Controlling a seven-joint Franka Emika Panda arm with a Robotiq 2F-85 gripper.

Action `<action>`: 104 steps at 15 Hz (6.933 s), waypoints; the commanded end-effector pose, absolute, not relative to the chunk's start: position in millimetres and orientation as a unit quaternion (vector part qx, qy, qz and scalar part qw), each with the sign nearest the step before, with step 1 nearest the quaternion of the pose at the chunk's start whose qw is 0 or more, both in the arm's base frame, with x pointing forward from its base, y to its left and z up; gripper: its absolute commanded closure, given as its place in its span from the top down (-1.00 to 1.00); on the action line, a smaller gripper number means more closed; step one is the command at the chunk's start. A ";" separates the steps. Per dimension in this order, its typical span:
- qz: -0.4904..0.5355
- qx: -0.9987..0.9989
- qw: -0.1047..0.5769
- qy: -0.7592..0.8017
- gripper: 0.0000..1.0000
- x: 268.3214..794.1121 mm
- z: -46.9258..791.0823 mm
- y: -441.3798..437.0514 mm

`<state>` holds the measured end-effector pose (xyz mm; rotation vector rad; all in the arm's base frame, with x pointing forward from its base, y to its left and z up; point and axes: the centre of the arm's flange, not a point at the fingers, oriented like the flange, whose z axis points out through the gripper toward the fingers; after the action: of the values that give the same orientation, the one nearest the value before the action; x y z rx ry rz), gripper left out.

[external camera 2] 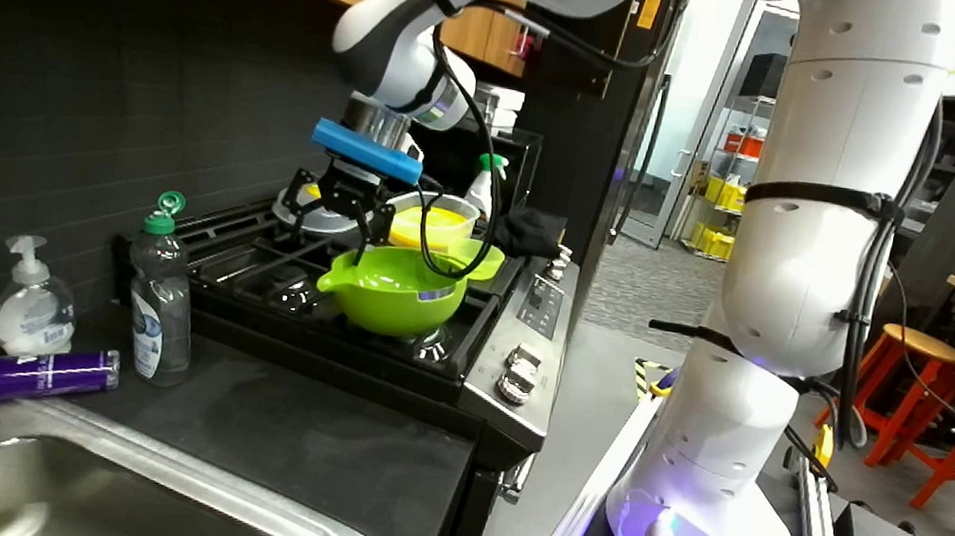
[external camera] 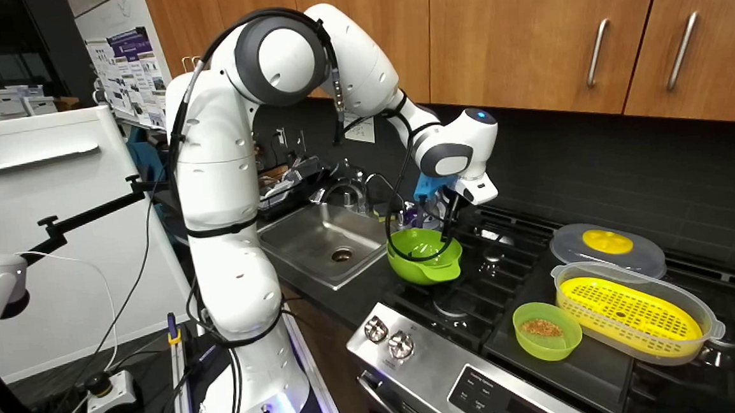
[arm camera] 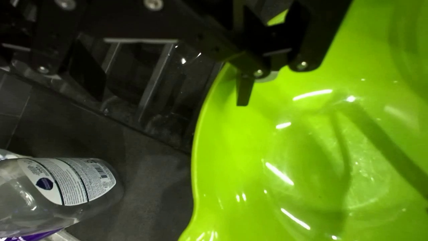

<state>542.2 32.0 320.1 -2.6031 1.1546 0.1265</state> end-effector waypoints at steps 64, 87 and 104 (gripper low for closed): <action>0.054 -0.872 0.154 0.462 -0.89 464.1 319.0 50.2; 0.002 -0.893 0.135 0.428 -0.99 460.4 379.4 43.7; -0.079 -0.905 0.146 0.390 -0.99 441.5 468.1 57.8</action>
<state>448.6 55.7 444.6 -2.6047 1.1179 -0.1872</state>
